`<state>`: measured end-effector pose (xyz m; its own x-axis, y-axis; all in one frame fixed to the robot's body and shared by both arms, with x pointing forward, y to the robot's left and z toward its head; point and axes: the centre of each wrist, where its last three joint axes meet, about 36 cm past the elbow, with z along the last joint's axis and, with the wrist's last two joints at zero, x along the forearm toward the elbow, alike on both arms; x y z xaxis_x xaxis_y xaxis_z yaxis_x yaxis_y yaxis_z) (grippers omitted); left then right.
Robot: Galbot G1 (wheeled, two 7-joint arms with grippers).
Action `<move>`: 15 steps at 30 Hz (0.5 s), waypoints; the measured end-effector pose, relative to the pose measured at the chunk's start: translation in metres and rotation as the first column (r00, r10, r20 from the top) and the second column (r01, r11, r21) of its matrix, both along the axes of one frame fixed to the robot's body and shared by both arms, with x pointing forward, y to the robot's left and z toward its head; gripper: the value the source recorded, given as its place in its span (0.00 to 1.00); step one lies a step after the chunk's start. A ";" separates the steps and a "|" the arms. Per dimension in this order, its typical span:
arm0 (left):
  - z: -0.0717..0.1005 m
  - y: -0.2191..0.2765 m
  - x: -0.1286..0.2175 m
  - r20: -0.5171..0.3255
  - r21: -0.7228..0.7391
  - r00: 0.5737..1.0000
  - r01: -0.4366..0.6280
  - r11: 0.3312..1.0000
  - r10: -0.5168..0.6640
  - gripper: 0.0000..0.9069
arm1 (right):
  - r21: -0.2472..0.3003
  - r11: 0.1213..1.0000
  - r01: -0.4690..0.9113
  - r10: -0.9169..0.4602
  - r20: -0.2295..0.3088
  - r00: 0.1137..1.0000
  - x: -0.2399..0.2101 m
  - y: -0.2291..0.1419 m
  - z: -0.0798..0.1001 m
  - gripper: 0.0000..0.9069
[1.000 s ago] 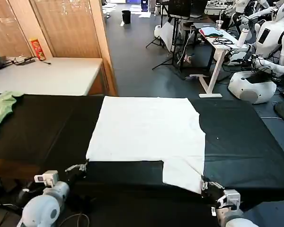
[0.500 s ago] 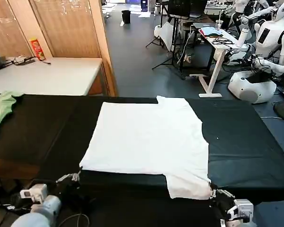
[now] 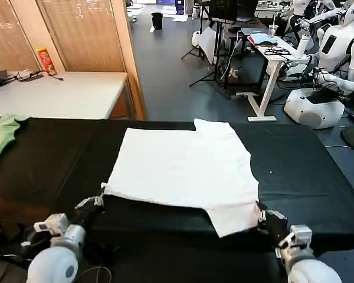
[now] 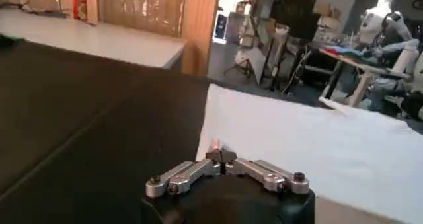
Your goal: Fold and organize the clothes.
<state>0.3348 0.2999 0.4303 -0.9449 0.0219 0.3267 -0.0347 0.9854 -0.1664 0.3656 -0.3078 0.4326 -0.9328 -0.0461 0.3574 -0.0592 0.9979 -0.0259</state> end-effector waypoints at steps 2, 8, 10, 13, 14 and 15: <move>-0.002 0.002 0.008 0.007 0.009 1.000 -0.002 1.000 0.002 0.00 | -0.002 1.000 -0.006 0.006 0.005 1.000 0.014 0.001 -0.003 0.03; -0.013 0.007 0.031 0.005 0.036 1.000 0.012 0.999 -0.012 0.00 | -0.012 1.000 -0.021 0.021 -0.009 1.000 0.047 0.004 -0.014 0.03; -0.016 0.009 0.041 0.003 0.047 1.000 0.012 0.999 -0.012 0.00 | -0.014 1.000 -0.025 0.024 -0.015 1.000 0.056 0.005 -0.018 0.03; -0.017 0.012 0.057 0.009 0.055 1.000 0.012 0.998 -0.012 0.00 | -0.017 1.000 -0.026 0.025 -0.018 1.000 0.069 0.007 -0.022 0.03; -0.018 0.012 0.062 0.011 0.058 1.000 0.012 0.998 -0.012 0.00 | -0.017 1.000 -0.027 0.026 -0.018 0.999 0.072 0.008 -0.023 0.03; -0.018 0.013 0.067 0.012 0.063 1.000 0.012 0.998 -0.013 0.00 | -0.015 0.999 -0.028 0.028 -0.019 0.999 0.076 0.009 -0.024 0.03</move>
<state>0.4018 0.3129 0.4122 -0.9486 0.0138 0.3163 -0.0204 0.9943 -0.1045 0.4413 -0.2990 0.4081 -0.9245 -0.0663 0.3755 -0.0877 0.9953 -0.0401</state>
